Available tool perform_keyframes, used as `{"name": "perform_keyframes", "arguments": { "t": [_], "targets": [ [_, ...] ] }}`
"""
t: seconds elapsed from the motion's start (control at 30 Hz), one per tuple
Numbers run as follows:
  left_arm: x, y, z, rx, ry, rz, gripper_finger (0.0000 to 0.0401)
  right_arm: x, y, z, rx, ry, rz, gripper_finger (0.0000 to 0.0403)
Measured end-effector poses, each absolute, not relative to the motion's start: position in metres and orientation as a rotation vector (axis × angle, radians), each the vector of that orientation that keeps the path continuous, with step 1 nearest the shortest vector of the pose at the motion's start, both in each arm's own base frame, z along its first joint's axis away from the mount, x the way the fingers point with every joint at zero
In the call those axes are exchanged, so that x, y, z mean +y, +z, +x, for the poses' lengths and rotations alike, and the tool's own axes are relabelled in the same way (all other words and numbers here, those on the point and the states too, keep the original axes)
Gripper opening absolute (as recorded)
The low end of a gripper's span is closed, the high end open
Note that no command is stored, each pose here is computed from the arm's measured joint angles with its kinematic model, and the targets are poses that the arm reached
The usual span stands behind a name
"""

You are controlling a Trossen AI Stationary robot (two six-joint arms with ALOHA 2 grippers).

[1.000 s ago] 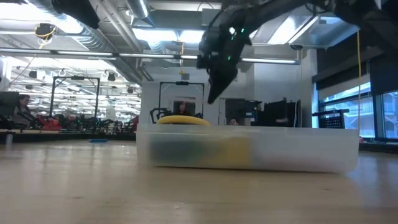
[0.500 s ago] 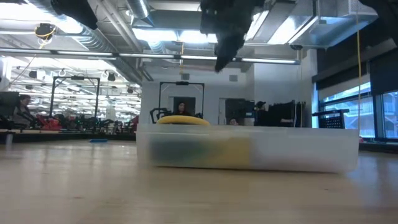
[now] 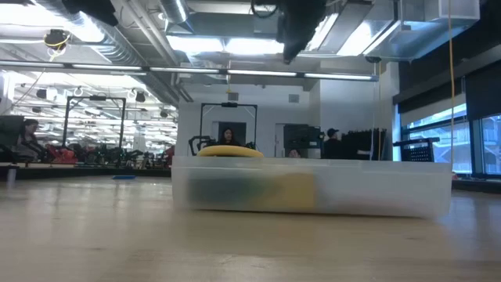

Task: Pack school essentials
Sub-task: Put the white pen into the transparent supply box

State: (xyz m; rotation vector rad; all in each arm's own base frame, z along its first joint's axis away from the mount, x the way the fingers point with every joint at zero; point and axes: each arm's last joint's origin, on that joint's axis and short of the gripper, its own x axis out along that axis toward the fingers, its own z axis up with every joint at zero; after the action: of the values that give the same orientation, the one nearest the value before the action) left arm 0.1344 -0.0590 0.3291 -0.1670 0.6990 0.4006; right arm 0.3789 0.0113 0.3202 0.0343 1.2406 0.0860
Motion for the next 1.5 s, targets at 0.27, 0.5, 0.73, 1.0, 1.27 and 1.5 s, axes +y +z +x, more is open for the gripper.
{"name": "perform_keyframes", "arguments": {
  "t": [0.27, 0.5, 0.73, 1.0, 1.27, 1.5],
  "targets": [
    [-0.067, 0.33, 0.132, 0.689, 0.342, -0.161, 0.0148, 0.063, 0.294, 0.376, 1.248, 0.088, 0.105, 0.0044],
    [-0.073, 0.331, 0.13, 0.679, 0.302, -0.158, 0.0148, 0.09, 0.24, 0.363, 1.273, 0.02, 0.228, 0.0044],
    [-0.075, 0.332, 0.131, 0.666, 0.289, -0.164, 0.0148, 0.103, 0.204, 0.353, 1.236, -0.065, 0.254, 0.0044],
    [-0.077, 0.332, 0.133, 0.653, 0.284, -0.176, 0.0148, 0.1, 0.185, 0.345, 1.257, -0.117, 0.239, 0.0044],
    [-0.077, 0.332, 0.133, 0.653, 0.285, -0.176, 0.0148, 0.098, 0.173, 0.338, 1.286, -0.129, 0.23, 0.0044],
    [-0.077, 0.332, 0.133, 0.653, 0.285, -0.176, 0.0148, 0.097, 0.172, 0.337, 1.29, -0.131, 0.23, 0.0044]
  ]
}}
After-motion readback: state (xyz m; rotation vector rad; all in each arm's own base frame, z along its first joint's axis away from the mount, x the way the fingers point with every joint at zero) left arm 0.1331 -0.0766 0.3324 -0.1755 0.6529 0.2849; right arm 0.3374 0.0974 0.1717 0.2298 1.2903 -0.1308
